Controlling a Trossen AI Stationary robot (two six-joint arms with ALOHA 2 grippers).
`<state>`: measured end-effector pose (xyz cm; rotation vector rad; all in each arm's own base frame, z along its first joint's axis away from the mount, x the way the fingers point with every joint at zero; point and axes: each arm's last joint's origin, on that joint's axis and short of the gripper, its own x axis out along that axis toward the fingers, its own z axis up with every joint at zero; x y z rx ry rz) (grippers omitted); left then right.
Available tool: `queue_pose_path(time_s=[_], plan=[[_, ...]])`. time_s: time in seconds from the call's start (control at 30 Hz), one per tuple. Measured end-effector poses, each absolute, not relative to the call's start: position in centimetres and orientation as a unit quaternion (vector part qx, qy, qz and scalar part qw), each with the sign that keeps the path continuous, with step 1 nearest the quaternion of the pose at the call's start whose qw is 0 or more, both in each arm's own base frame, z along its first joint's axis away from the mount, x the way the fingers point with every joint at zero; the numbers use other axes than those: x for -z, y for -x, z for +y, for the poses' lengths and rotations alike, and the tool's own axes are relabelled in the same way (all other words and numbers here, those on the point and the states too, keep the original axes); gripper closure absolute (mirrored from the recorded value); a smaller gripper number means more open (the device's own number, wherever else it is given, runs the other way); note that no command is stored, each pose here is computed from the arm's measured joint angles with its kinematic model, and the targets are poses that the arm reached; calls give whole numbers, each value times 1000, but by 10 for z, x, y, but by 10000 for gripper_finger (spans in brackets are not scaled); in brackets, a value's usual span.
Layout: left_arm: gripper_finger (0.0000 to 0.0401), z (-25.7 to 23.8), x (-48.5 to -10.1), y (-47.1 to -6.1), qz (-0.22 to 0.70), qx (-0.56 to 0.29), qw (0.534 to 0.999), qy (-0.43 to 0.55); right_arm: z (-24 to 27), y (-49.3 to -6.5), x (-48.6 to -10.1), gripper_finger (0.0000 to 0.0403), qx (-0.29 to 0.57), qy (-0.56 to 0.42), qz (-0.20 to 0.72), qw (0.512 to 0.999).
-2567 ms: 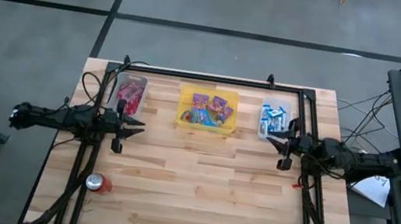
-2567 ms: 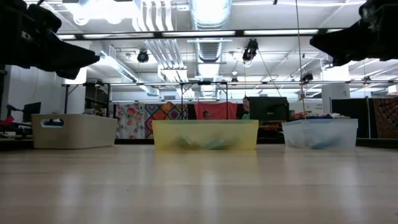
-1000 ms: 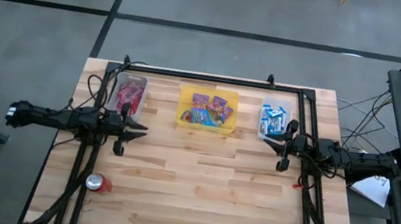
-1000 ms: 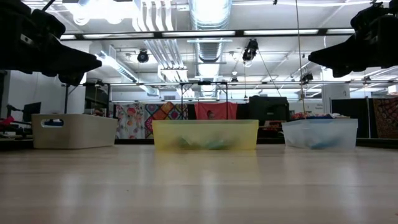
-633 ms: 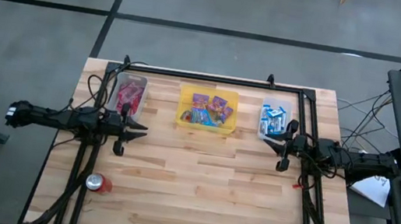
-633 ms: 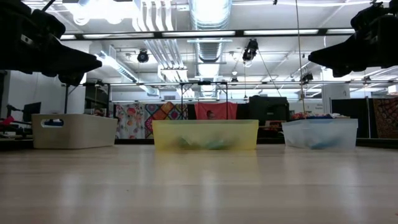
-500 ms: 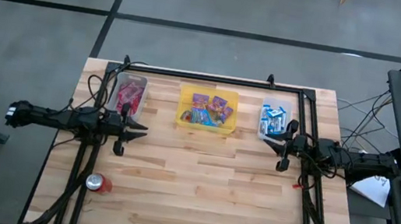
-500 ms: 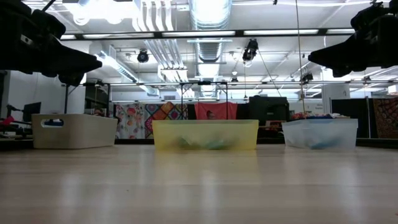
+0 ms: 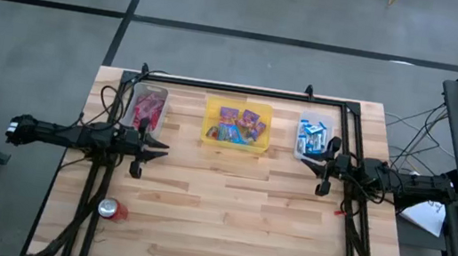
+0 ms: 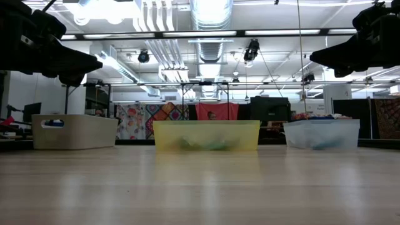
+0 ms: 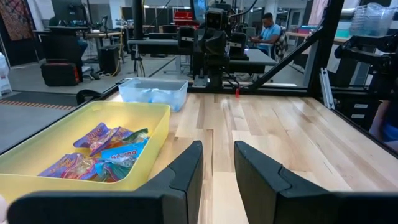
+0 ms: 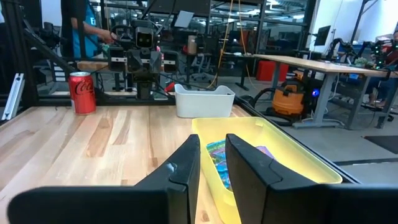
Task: Sort candy
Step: Return to Home Position
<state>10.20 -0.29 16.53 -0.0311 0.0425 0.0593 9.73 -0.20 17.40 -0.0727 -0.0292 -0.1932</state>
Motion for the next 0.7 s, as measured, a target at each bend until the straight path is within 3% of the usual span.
queue_pose_path(time_s=[0.7], plan=[[325, -3, -166, -102, 21, -30, 999, 15, -2, -97, -174, 317, 96, 36, -14, 995]])
